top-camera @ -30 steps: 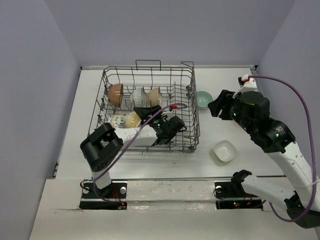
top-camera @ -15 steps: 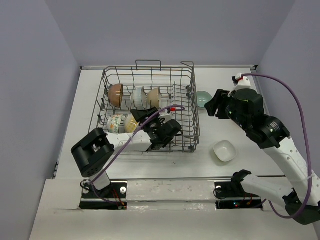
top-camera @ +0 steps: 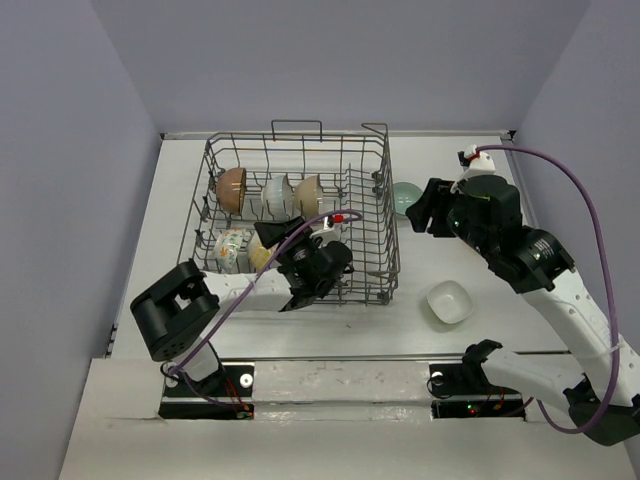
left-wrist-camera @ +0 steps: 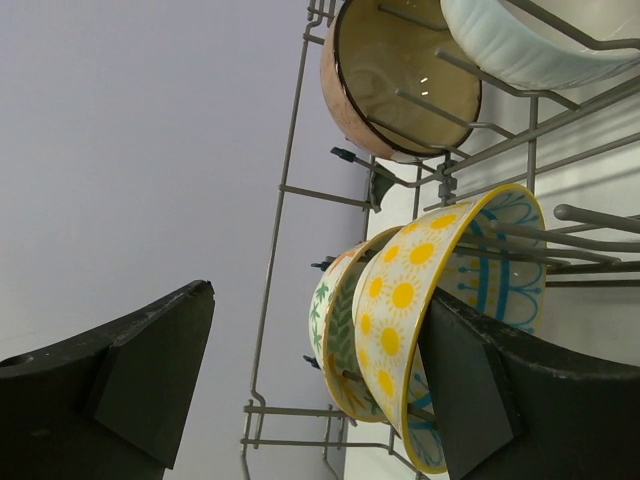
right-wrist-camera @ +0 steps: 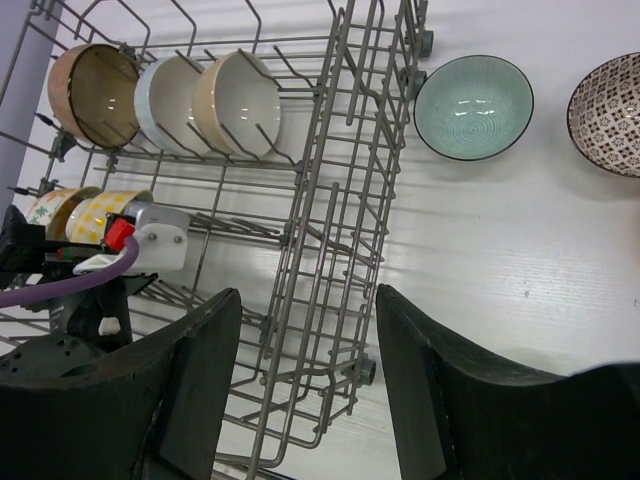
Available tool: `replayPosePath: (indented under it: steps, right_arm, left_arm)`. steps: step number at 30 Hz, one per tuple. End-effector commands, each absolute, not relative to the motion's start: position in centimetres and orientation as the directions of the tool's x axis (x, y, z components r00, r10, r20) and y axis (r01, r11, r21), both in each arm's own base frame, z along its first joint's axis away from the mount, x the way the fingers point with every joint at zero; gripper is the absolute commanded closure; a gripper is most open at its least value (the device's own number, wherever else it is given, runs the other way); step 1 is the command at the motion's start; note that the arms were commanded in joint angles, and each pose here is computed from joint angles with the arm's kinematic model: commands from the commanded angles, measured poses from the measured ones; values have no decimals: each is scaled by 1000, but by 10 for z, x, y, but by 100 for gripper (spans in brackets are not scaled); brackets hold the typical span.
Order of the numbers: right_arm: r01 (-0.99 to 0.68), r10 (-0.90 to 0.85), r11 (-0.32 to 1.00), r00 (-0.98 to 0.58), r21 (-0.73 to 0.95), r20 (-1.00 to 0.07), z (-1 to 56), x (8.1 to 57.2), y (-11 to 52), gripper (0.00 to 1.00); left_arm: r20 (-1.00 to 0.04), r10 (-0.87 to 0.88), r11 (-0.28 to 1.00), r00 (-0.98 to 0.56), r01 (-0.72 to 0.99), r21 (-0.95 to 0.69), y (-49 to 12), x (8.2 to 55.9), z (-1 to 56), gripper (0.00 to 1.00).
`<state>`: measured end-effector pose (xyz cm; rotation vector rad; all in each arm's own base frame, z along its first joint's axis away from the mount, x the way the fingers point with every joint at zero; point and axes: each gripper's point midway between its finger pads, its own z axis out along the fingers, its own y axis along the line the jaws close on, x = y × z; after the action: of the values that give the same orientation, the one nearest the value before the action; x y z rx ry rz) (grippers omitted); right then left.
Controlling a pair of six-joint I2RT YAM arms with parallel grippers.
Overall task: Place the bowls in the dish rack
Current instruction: Insert the bowl into the dish rack.
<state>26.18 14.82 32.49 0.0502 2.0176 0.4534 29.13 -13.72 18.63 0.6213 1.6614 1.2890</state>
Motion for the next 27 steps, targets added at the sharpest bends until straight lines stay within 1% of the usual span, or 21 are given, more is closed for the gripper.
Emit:
replayPosePath:
  steps: [1,3,4,5,6,9,12,13,14,20,27]
  right_arm:
    - [-207,245,912,-419,355,-874,352,265,155,38]
    - [-210,243,911,-423,355,-873,351,266,157,38]
    - [-211,242,911,-425,355,-872,350,266,157,38]
    - [-211,242,911,-425,355,-872,350,266,157,38]
    - [-212,242,910,-425,356,-872,350,266,157,38]
    - [-212,240,910,-428,355,-871,348,267,158,38]
    - [-218,238,908,-432,357,-870,348,267,160,38]
    - [-219,237,909,-432,356,-870,348,267,160,38]
    - [-219,237,909,-432,356,-870,348,266,159,38]
    - [-213,230,914,-428,345,-874,349,265,156,38]
    - [-216,225,914,-433,343,-873,348,267,158,38]
  left_arm:
    - [-580,628,414,-519,-408,814,-106,265,222,6]
    - [-629,583,466,-514,-423,777,-102,262,223,5]
    - [-515,637,391,-573,-336,857,-93,255,221,5]
    - [-635,557,504,-536,-389,771,-92,254,221,5]
    - [-620,553,496,-557,-377,782,-89,251,219,4]
    - [-647,525,562,-552,-346,751,-83,247,213,4]
    - [-632,546,570,-550,-310,761,-88,246,212,3]
    - [-651,532,589,-541,-317,744,-90,247,210,3]
    - [-637,544,579,-547,-304,756,-90,247,210,3]
    - [-635,549,583,-543,-295,757,-96,249,210,1]
    - [-664,530,611,-527,-306,730,-97,248,216,1]
